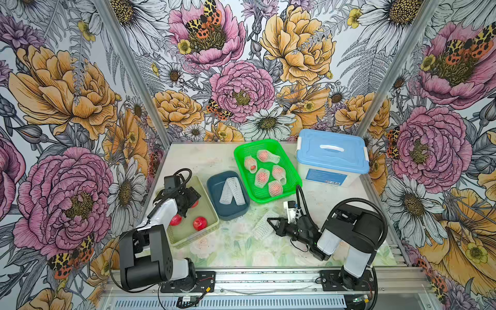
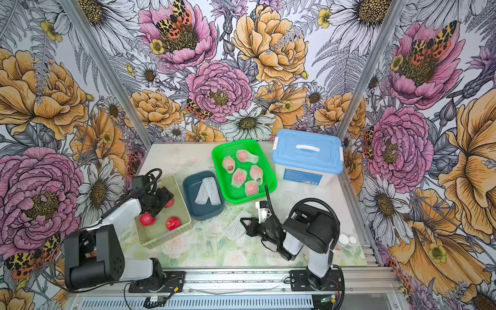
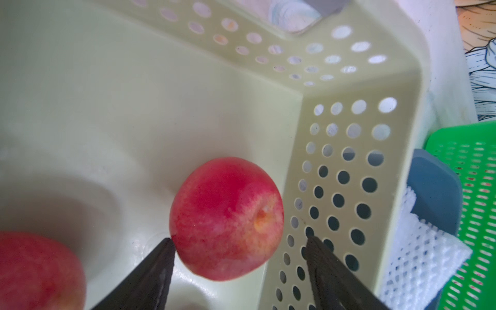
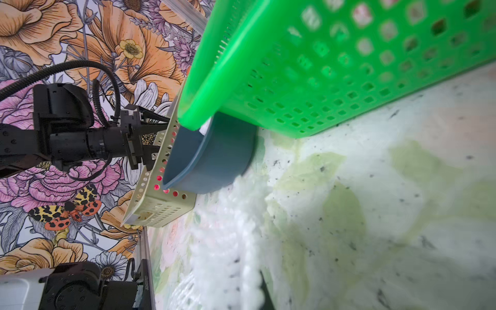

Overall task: Remove foam nets from apples
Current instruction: Place the apple in the basket.

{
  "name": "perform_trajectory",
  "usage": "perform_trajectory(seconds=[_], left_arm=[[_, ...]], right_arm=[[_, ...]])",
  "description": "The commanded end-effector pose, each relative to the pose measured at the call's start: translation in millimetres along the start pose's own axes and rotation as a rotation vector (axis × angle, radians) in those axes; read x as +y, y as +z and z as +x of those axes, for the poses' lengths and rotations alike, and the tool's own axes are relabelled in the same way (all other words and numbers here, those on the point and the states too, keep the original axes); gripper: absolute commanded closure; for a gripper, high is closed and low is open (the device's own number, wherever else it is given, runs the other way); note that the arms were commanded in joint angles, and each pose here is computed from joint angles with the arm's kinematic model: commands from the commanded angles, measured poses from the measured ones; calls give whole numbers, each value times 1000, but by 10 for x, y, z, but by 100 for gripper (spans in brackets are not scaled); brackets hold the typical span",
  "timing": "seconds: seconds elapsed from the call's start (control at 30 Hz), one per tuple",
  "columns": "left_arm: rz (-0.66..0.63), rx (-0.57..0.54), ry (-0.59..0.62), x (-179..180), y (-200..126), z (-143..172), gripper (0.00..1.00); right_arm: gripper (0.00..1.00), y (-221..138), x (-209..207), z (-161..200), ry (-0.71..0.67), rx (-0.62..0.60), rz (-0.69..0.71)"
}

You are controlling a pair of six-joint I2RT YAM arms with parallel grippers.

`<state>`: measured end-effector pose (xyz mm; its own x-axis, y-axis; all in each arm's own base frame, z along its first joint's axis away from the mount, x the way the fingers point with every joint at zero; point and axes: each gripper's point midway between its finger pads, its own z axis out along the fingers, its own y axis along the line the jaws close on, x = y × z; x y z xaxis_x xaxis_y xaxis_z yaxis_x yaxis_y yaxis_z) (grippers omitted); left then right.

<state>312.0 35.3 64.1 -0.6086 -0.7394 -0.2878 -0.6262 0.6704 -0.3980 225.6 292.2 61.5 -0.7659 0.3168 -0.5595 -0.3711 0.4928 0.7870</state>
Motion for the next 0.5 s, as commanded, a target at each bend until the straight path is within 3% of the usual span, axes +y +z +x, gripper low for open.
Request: perform_trajectory(seconds=[0.0,0.2,0.47], left_arm=[[58,-46,28,-166,-197,-157,17],[97,-83,45,-226,-490,-232,8],[194,-58,82,-315,-727,-212,3]], right_arm=[[100,4,259,-120,-73,-36,-62],[100,67,582,-81,-232,81,6],[100,119,1066,-701,-326,142,43]])
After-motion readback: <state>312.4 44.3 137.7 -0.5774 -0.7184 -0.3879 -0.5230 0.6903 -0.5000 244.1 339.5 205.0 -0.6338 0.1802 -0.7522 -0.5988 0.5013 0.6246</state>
